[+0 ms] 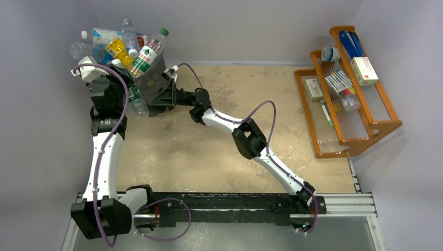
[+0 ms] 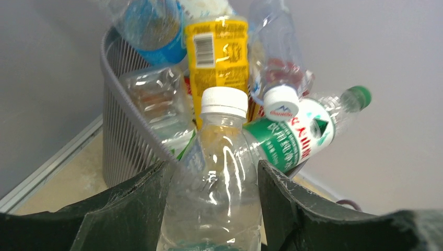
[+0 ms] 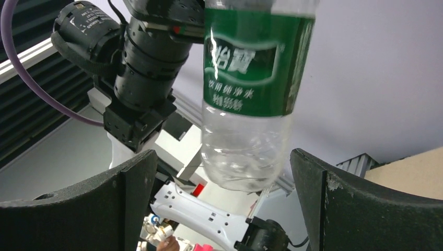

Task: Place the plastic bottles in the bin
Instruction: Adjust the plastic bottle.

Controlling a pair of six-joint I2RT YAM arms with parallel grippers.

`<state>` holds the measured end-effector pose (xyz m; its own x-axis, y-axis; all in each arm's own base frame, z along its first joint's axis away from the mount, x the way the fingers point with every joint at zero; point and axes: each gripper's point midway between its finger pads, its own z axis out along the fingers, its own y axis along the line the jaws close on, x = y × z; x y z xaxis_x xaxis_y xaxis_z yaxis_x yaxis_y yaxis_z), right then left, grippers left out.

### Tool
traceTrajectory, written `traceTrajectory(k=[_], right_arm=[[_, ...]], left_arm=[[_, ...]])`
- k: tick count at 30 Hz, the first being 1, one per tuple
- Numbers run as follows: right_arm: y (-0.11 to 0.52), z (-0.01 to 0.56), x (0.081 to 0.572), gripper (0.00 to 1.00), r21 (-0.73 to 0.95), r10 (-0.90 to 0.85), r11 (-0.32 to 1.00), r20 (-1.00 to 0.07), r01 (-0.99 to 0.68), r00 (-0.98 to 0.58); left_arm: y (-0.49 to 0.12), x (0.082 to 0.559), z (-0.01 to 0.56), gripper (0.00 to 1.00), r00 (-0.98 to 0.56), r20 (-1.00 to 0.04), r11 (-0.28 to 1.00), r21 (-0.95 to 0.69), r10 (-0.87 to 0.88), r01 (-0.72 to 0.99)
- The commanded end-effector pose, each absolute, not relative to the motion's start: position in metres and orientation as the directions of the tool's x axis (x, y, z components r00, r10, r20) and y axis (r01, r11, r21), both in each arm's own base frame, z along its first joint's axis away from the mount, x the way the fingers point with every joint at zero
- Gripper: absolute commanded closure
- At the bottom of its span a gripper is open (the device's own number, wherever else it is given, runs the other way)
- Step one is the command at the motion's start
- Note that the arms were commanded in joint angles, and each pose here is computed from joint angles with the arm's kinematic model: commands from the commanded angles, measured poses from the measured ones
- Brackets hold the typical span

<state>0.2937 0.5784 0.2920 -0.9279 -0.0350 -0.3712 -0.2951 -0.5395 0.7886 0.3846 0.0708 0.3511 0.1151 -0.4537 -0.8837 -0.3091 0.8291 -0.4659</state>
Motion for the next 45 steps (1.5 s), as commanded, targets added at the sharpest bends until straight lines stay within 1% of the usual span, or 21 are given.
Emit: traceTrajectory(k=[1, 9, 14, 20, 25, 28, 33, 39, 45], right_arm=[[0.577, 0.33, 0.27, 0.0, 0.717, -0.008, -0.621, -0.409, -0.316, -0.912], [0.59, 0.328, 0.244, 0.0, 0.72, -0.046, -0.626, -0.417, -0.299, -0.908], [0.593, 0.325, 0.231, 0.03, 0.721, -0.071, -0.63, -0.423, -0.288, -0.903], [0.594, 0.325, 0.21, 0.16, 0.714, -0.097, -0.642, -0.437, -0.279, -0.894], [0.596, 0.316, 0.192, 0.32, 0.719, -0.13, -0.648, -0.43, -0.252, -0.893], [0.593, 0.312, 0.182, 0.36, 0.72, -0.15, -0.655, -0.42, -0.228, -0.895], [0.584, 0.307, 0.176, 0.43, 0.723, -0.162, -0.658, -0.411, -0.212, -0.897], [0.574, 0.314, 0.168, 0.45, 0.708, -0.16, -0.667, -0.442, -0.233, -0.883], [0.568, 0.316, 0.159, 0.47, 0.705, -0.166, -0.656, -0.483, -0.27, -0.86]], left_arm=[[0.07, 0.373, 0.272, 0.4, -0.097, -0.867, 0.811, -0.411, -0.488, -0.416], [0.064, 0.367, 0.268, 0.41, -0.075, -0.848, 0.794, -0.456, -0.525, -0.401], [0.063, 0.357, 0.273, 0.41, -0.049, -0.839, 0.782, -0.481, -0.541, -0.397], [0.058, 0.343, 0.283, 0.41, -0.011, -0.825, 0.767, -0.52, -0.565, -0.375], [0.054, 0.336, 0.282, 0.41, -0.016, -0.818, 0.765, -0.531, -0.576, -0.364], [0.051, 0.332, 0.286, 0.41, -0.019, -0.817, 0.767, -0.534, -0.577, -0.355], [0.048, 0.327, 0.293, 0.35, -0.049, -0.819, 0.776, -0.521, -0.572, -0.355], [0.036, 0.32, 0.297, 0.25, -0.135, -0.797, 0.784, -0.52, -0.588, -0.34], [0.02, 0.314, 0.297, 0.19, -0.243, -0.762, 0.792, -0.522, -0.6, -0.317]])
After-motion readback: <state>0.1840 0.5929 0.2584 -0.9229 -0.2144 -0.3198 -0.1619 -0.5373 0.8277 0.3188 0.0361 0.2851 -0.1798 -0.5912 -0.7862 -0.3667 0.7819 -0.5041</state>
